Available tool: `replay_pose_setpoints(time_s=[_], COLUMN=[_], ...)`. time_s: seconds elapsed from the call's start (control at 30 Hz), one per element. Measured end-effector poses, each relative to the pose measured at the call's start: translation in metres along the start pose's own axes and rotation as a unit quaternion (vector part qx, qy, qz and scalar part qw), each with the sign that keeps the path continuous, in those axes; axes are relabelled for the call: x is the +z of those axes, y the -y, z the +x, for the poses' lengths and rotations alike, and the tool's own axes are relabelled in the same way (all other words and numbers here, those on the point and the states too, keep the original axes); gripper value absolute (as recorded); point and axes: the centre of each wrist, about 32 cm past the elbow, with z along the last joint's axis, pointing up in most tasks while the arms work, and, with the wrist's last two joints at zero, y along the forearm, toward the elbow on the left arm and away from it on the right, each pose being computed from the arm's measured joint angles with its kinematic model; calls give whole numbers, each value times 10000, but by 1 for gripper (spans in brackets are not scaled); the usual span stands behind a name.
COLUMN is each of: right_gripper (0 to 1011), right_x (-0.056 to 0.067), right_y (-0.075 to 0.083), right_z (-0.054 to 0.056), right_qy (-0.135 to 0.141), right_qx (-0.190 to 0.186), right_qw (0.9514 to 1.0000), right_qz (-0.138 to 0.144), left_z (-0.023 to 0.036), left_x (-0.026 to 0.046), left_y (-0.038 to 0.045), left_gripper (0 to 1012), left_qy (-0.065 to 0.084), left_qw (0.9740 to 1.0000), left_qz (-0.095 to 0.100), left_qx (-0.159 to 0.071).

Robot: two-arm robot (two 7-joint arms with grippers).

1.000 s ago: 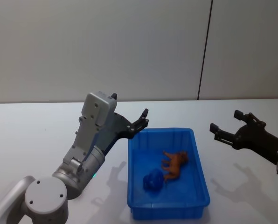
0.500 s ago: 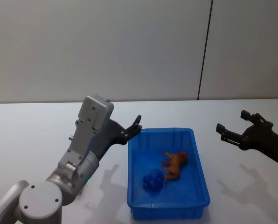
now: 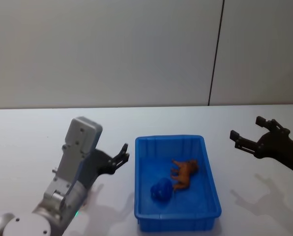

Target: Pick up the two dolls from the table and place them into the box.

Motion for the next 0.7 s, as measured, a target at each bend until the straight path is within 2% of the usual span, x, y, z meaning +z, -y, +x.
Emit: replay_pose_setpoints(time_s=[0.13, 0.23, 0.43, 0.53, 0.7], right_gripper=[1001, 1001, 1001, 1001, 1001], right_x=[0, 1, 2, 2, 2], right_y=[3, 4, 6, 8, 9], right_z=[2, 2, 3, 4, 5], right_qy=[0, 0, -1, 0, 1], right_qx=[-1, -1, -2, -3, -4], right_qw=[10000, 10000, 10000, 10000, 10000], right_qz=[-1, 0, 1, 2, -1], left_z=[-8, -8, -15, -11, 16], left_x=[-68, -100, -212, -252, -359], left_y=[-110, -153, -251, -264, -275], left_gripper=[1001, 1001, 1001, 1001, 1001], left_qy=[-104, -158, -334, -386, -501], left_qw=[9997, 9994, 9984, 9980, 9971], left_qz=[176, 242, 385, 420, 482], left_qx=[125, 178, 260, 271, 298])
